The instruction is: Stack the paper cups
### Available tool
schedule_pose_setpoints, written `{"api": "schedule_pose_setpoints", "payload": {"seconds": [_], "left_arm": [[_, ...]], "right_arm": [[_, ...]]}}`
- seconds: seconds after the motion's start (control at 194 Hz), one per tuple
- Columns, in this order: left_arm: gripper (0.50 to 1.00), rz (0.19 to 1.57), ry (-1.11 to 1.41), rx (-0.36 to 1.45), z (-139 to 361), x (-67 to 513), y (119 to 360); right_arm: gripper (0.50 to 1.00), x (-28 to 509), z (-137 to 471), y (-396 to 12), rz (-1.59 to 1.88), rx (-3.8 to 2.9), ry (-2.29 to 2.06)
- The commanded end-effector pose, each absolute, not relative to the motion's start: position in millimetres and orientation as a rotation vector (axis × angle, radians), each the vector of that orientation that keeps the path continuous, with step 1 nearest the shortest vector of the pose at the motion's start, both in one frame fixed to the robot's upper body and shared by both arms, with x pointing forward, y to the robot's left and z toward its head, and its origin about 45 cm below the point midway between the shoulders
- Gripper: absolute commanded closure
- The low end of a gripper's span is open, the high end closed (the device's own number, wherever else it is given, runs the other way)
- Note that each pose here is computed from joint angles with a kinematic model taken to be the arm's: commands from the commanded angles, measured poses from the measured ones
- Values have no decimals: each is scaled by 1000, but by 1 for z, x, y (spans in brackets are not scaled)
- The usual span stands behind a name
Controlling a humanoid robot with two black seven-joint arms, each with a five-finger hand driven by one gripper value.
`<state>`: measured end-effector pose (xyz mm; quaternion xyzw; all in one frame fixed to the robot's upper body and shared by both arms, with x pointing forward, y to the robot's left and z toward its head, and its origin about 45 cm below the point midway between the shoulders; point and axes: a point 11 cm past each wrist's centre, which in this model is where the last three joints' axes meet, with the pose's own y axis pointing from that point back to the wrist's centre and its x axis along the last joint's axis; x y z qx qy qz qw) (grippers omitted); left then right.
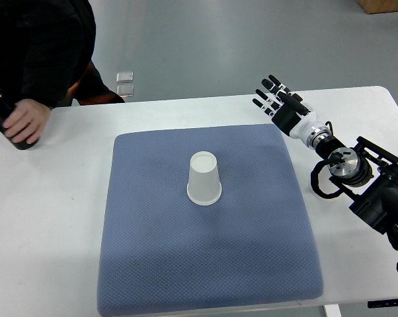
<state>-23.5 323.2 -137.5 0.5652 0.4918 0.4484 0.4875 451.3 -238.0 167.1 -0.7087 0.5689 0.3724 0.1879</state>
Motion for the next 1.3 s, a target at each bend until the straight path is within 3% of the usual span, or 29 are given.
{"api": "schedule_pose_setpoints", "payload": {"seconds": [0.0, 0.573, 0.873, 1.069, 1.296], "left_arm": [[500, 1089, 1194, 1375, -138, -23, 323], [500, 1092, 1197, 1372, -138, -23, 323], [500, 1084, 1197, 1369, -138, -23, 321], [500, 1081, 1198, 1367, -138, -23, 320], [500, 1080, 1195, 1367, -138, -23, 320]], "right_arm": [[570, 451, 167, -238, 1048, -1994, 1601], [570, 459, 187, -232, 963, -2125, 1539], [572, 468, 222, -257, 642, -2651, 1551], [572, 479, 279, -274, 304, -3070, 1470], [572, 464, 288, -263, -296, -3778, 1205]]}}
